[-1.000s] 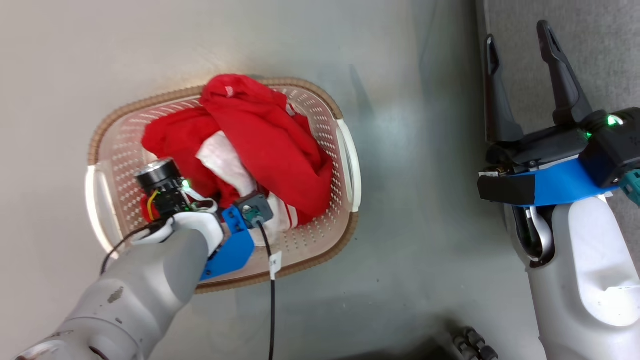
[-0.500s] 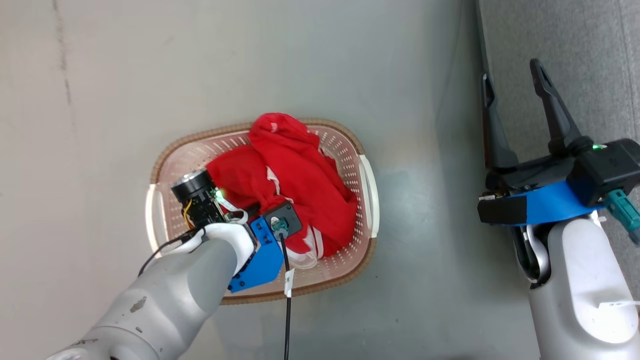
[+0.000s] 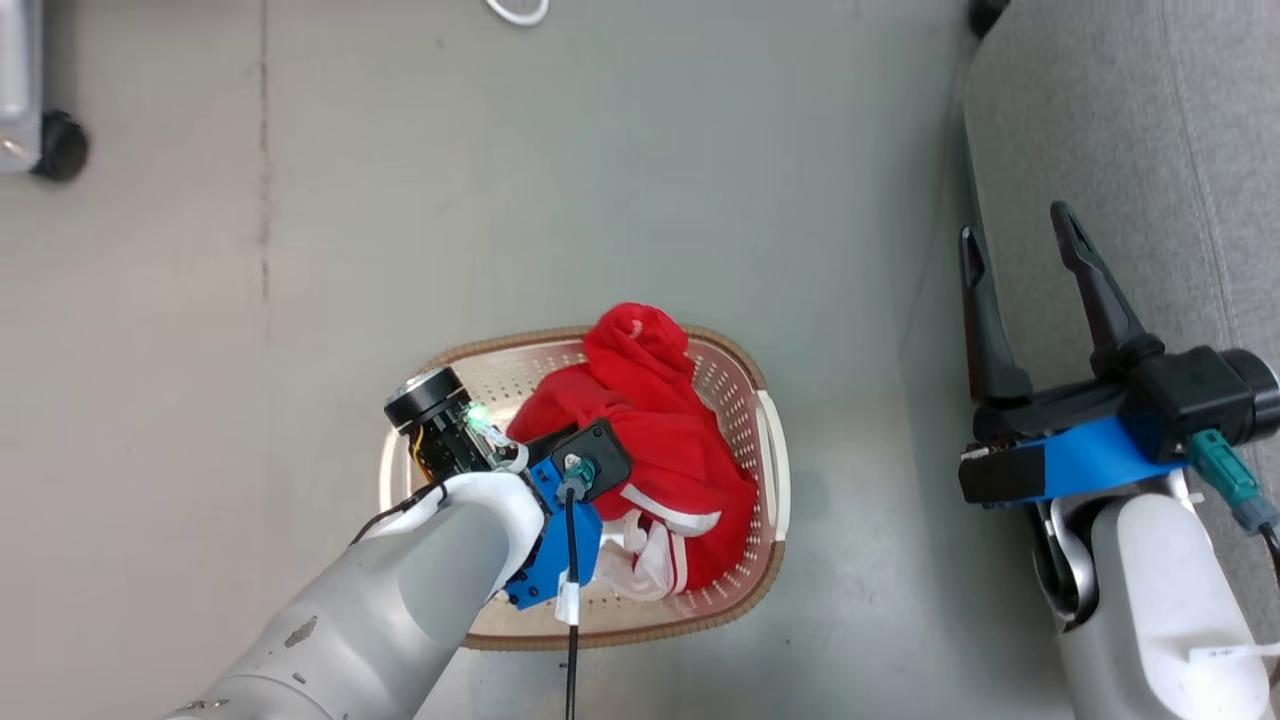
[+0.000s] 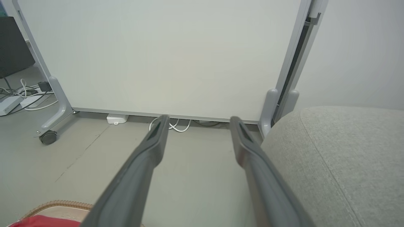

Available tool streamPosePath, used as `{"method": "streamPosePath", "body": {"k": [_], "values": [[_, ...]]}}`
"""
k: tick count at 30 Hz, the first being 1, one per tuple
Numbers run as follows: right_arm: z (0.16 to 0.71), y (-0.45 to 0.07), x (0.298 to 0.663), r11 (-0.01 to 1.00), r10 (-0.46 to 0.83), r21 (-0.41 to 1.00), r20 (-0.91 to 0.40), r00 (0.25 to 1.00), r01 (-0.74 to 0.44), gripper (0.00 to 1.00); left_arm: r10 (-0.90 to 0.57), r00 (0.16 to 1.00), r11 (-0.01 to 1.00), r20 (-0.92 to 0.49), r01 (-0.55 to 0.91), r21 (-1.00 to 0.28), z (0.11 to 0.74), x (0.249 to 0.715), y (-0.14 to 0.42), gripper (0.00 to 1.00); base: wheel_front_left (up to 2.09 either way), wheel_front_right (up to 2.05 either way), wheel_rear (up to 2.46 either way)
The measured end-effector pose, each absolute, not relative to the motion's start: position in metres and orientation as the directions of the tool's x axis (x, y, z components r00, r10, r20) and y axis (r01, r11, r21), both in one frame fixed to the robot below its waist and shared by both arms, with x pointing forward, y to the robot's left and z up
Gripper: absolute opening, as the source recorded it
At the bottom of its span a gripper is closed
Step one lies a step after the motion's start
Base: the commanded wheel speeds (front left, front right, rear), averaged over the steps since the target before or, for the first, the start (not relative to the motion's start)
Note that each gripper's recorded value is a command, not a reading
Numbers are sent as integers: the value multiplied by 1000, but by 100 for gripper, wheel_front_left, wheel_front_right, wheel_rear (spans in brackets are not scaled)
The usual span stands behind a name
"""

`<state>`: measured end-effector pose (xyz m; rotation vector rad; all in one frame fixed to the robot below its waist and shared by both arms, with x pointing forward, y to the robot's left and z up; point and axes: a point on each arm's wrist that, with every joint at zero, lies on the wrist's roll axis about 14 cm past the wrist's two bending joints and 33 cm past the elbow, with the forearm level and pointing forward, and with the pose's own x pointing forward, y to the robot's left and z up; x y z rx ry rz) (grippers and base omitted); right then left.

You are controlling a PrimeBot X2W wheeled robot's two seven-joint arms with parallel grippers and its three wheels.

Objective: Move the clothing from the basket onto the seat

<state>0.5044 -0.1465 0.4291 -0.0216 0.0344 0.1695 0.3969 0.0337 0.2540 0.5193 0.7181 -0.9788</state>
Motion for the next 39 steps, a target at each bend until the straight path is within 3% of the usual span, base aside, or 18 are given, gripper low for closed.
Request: {"method": "streamPosePath", "body": {"k": [17, 28, 39], "values": [[472, -137, 474, 981, 193, -25, 27, 981, -193, 100, -631, 564, 604, -532, 788, 118, 351, 419, 18, 0, 0, 0, 0], [492, -138, 449, 981, 192, -34, 55, 980, -190, 100, -652, 690, 689, -314, 712, 135, 431, 436, 8, 0, 0, 0, 0], [503, -143, 420, 983, 181, -41, 69, 981, -178, 100, -637, 743, 728, -204, 667, 160, 474, 426, 17, 0, 0, 0, 0]]}}
